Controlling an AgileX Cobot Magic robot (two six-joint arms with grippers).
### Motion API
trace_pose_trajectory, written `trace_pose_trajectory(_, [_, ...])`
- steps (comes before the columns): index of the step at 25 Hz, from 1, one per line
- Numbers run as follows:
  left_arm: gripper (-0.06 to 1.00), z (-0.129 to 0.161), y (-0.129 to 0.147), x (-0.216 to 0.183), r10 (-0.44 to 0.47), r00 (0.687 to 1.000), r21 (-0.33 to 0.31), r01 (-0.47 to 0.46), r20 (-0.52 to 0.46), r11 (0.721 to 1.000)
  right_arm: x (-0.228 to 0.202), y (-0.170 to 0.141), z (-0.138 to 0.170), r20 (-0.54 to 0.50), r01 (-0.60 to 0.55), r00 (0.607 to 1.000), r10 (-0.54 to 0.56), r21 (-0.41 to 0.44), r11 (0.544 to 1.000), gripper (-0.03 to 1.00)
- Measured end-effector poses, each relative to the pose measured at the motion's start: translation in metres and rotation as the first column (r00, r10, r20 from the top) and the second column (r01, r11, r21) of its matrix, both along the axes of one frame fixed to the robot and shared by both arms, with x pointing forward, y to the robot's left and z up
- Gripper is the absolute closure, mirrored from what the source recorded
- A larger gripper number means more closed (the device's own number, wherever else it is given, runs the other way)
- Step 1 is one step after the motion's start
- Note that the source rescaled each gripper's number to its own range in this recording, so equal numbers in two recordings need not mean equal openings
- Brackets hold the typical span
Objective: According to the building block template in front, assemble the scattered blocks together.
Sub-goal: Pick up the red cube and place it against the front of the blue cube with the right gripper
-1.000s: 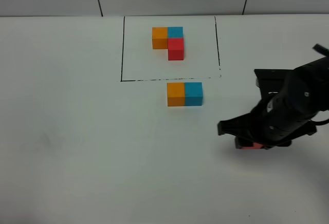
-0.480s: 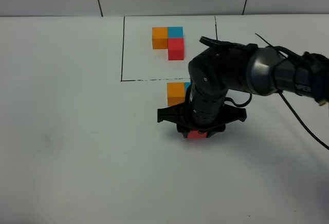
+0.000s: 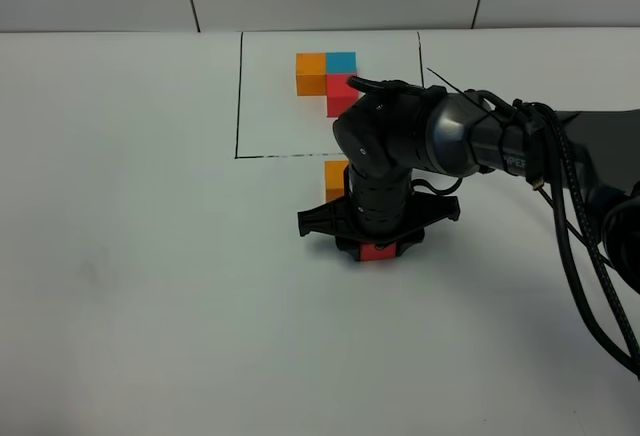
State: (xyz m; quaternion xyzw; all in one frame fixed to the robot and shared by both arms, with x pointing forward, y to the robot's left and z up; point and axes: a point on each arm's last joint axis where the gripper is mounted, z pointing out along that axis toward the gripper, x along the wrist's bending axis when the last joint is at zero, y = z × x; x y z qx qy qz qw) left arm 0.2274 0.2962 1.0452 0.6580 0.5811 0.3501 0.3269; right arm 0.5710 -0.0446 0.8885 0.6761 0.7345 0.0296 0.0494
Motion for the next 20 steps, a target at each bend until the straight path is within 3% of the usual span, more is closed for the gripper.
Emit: trace_pose_trajectory(20, [0.04, 0.000, 0.000, 0.000, 0.000, 1.000, 0.000, 0.000, 0.000, 1.000, 0.011, -0.006, 0.000, 0.055, -0.001, 0.998, 0.001, 0.005, 1.000, 0.94])
